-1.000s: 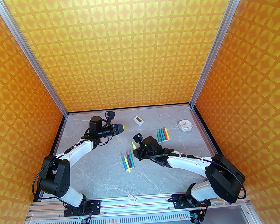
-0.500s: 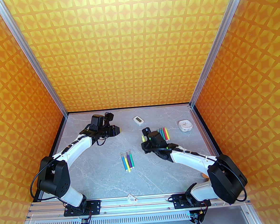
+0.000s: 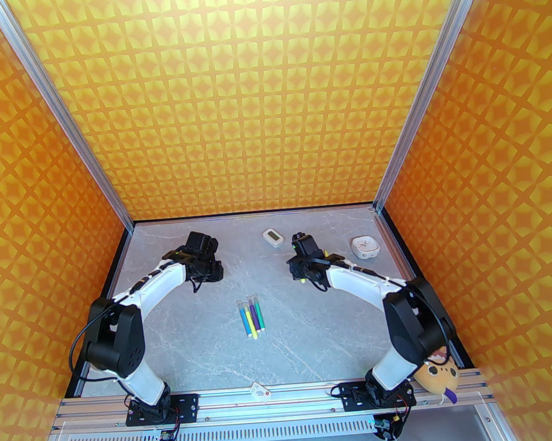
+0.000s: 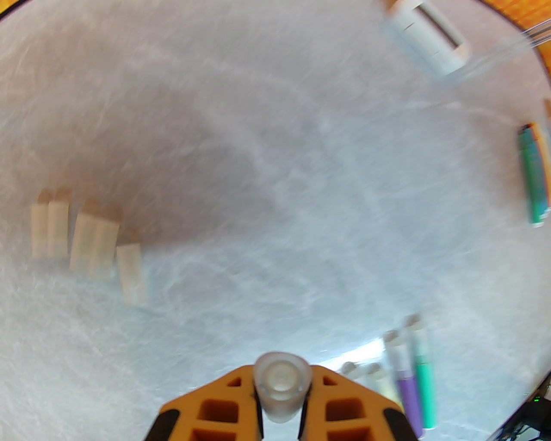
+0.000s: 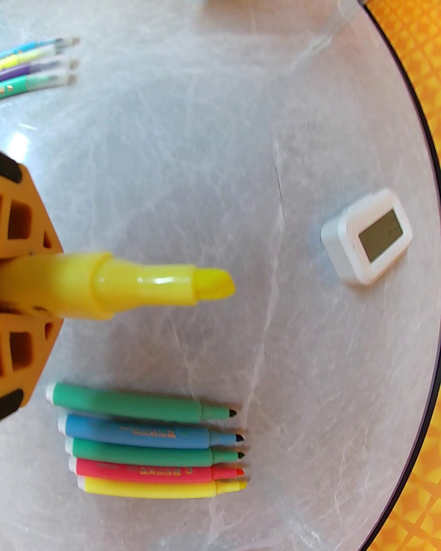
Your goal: Open the pen caps
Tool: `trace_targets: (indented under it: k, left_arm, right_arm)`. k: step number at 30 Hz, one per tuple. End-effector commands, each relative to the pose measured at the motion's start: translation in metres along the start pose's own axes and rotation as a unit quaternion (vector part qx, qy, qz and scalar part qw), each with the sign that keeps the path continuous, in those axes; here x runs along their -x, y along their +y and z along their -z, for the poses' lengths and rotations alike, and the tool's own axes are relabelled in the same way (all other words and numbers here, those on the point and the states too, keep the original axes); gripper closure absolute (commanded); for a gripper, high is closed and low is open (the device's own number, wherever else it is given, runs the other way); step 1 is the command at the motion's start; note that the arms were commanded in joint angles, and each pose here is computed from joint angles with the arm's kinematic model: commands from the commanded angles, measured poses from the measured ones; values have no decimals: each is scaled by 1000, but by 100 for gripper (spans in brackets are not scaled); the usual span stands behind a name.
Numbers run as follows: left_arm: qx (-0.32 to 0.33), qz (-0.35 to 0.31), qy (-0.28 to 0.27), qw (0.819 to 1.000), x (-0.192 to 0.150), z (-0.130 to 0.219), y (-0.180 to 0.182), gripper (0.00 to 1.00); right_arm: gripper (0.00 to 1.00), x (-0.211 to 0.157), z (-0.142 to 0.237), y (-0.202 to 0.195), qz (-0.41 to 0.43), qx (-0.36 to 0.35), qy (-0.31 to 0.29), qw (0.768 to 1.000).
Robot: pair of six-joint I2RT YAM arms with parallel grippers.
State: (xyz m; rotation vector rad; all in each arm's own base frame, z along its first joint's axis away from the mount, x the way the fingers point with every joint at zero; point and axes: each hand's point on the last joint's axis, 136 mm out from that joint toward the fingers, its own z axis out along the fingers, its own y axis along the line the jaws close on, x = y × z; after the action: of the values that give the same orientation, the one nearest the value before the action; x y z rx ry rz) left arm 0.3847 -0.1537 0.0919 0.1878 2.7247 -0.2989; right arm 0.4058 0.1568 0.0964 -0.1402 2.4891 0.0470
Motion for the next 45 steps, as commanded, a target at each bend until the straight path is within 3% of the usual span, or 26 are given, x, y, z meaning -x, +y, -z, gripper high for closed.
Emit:
trace_targets:
  k: [1, 13, 29, 45]
  left_arm:
    - [38, -13, 21, 999, -5, -4, 13, 100]
    - [102, -22, 73, 992, -20, -33, 38, 100]
    - [180, -39, 94, 978, -4, -45, 62, 100]
    - [184, -48, 102, 976, -3, -49, 62, 93]
  right_arm:
    - [100, 1, -7, -14, 19, -50, 19, 998]
    - [100, -3, -24, -17, 26, -69, 40, 996]
    - [100, -4, -24, -16, 26, -68, 40, 997]
    - [100, -6, -24, -18, 24, -69, 40, 996]
